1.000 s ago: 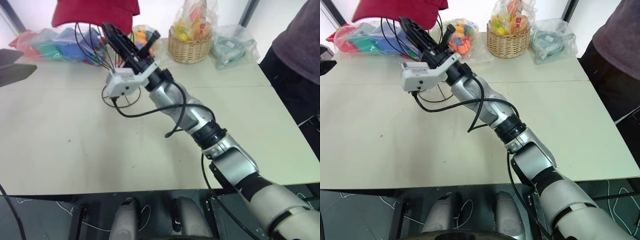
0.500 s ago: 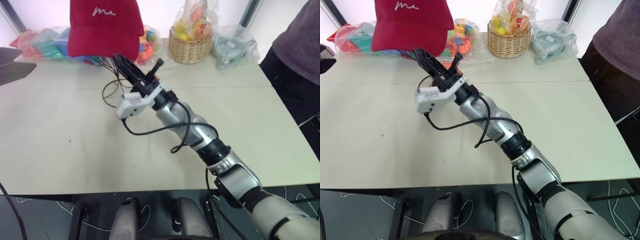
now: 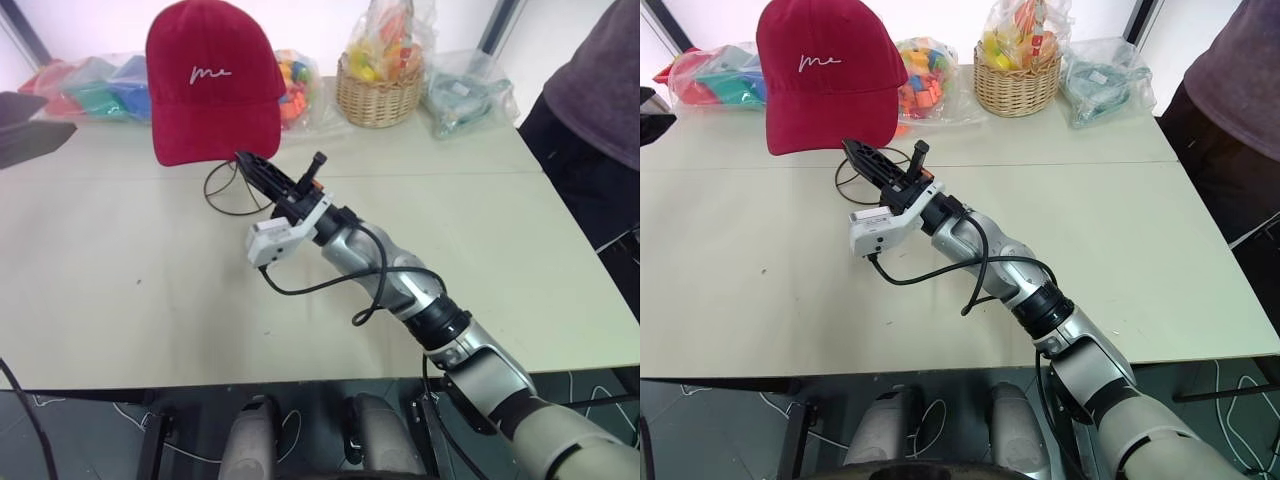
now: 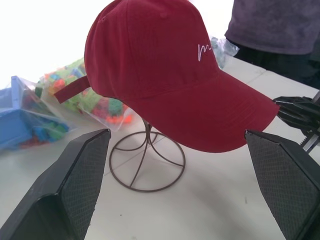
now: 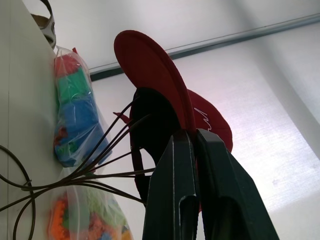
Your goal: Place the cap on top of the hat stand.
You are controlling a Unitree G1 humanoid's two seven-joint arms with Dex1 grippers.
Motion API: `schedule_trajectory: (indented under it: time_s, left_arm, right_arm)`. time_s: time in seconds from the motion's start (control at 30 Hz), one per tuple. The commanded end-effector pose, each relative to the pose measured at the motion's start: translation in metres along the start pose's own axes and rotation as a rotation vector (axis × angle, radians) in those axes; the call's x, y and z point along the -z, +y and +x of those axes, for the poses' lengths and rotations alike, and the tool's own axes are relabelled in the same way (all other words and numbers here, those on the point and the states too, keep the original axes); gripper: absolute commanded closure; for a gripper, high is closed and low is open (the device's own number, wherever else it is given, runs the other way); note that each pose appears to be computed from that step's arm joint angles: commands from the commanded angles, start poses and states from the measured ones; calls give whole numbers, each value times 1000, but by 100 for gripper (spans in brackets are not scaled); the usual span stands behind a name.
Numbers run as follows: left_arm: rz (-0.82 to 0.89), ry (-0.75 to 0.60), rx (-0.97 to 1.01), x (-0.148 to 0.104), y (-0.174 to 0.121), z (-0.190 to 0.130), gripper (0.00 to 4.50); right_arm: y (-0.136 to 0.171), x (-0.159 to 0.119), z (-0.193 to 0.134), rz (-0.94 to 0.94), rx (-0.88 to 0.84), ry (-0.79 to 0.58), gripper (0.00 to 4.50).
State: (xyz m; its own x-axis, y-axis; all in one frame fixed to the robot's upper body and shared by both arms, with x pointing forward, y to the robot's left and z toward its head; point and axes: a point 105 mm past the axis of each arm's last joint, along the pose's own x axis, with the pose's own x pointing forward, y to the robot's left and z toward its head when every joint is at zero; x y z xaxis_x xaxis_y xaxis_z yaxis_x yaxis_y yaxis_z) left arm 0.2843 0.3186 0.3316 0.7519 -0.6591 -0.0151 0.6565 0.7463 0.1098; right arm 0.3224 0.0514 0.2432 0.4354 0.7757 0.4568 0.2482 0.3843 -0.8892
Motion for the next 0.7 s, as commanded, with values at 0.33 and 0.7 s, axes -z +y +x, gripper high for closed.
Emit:
schedule_trajectory:
  time_s: [0.33, 0.7]
  left_arm:
    - [44, -34, 5, -12, -2, -2, 0]
    - [40, -27, 17, -9, -3, 1, 0]
  right_arm:
    - [-15, -14, 0, -1, 74, -52, 142]
    - [-2, -13, -14, 29, -11, -32, 7]
